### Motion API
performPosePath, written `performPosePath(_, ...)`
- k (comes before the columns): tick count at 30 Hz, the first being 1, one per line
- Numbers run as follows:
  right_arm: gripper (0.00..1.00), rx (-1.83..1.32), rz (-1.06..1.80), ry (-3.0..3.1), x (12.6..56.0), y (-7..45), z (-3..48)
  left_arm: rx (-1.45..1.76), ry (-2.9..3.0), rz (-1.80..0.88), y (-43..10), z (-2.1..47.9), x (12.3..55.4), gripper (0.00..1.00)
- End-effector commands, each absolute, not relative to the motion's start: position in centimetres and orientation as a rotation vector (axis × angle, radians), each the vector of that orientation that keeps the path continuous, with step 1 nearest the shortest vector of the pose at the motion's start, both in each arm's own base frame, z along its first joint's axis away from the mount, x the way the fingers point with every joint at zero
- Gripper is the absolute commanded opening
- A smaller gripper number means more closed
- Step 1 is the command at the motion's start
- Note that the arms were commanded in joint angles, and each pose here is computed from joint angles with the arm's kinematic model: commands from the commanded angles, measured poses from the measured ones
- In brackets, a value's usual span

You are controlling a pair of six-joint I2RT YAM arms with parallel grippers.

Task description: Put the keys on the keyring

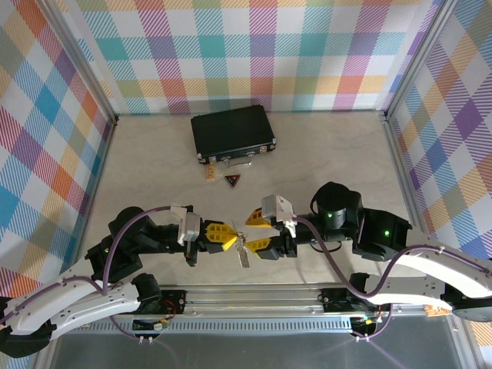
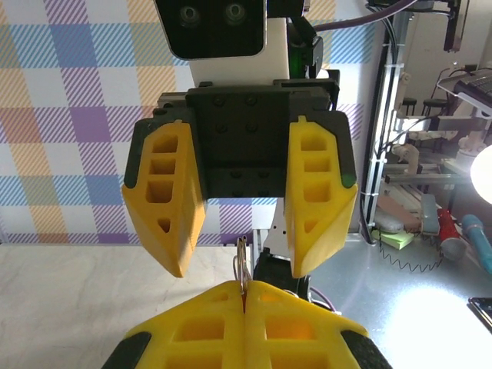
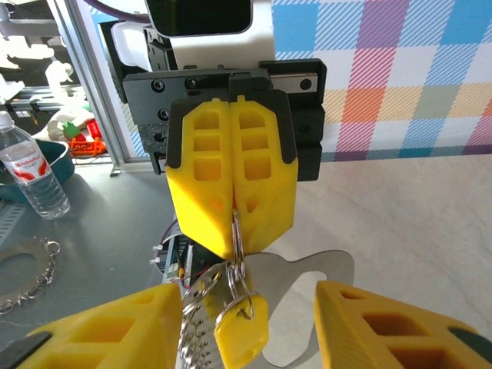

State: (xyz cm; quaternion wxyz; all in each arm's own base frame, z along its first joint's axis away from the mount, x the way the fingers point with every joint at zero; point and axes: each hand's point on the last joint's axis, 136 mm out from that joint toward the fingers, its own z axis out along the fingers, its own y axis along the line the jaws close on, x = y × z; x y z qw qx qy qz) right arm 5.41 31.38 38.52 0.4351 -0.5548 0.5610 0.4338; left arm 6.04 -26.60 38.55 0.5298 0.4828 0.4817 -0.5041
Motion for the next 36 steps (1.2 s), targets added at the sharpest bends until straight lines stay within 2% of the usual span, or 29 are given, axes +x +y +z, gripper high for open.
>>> performPosePath(1, 0.42, -1.374, 1.129, 1.331, 4.9, 32.0, 39.8, 1.145, 1.054, -1.246, -26.3, 40.7, 5.1, 0.0)
performPosePath(5, 0.34, -1.386, 1.131, 1.338, 4.9, 32.3, 39.5, 1.147, 1.061, -1.25, -26.4, 40.5, 5.1, 0.0)
performPosePath(10, 0.18, -1.394, 1.136, 1.341, 4.8, 32.6, 39.1, 1.146, 1.069, -1.26, -26.6, 40.3, 5.1, 0.0)
performPosePath(14, 0.01, -1.403, 1.107, 1.372, 5.2, 32.7, 38.4, 1.138, 1.085, -1.253, -26.6, 40.0, 5.4, 0.0)
performPosePath(18, 0.0, -1.424, 1.018, 1.423, 6.0, 32.3, 37.6, 1.132, 1.158, -1.192, -26.5, 39.2, 6.3, 0.0)
performPosePath(22, 0.0, -1.48, 0.878, 1.499, 7.2, 31.9, 36.3, 1.139, 1.29, -1.083, -26.3, 37.7, 7.8, 0.2)
performPosePath(24, 0.0, -1.528, 0.801, 1.547, 7.7, 31.8, 35.4, 1.148, 1.355, -1.047, -26.3, 36.9, 8.4, 0.27)
performPosePath(33, 0.0, -1.69, 0.704, 1.615, 7.4, 32.0, 33.9, 1.179, 1.426, -1.03, -26.9, 35.4, 8.8, 0.27)
performPosePath(36, 0.0, -1.703, 0.727, 1.602, 7.0, 32.1, 34.0, 1.19, 1.44, -1.024, -26.9, 35.1, 8.9, 0.23)
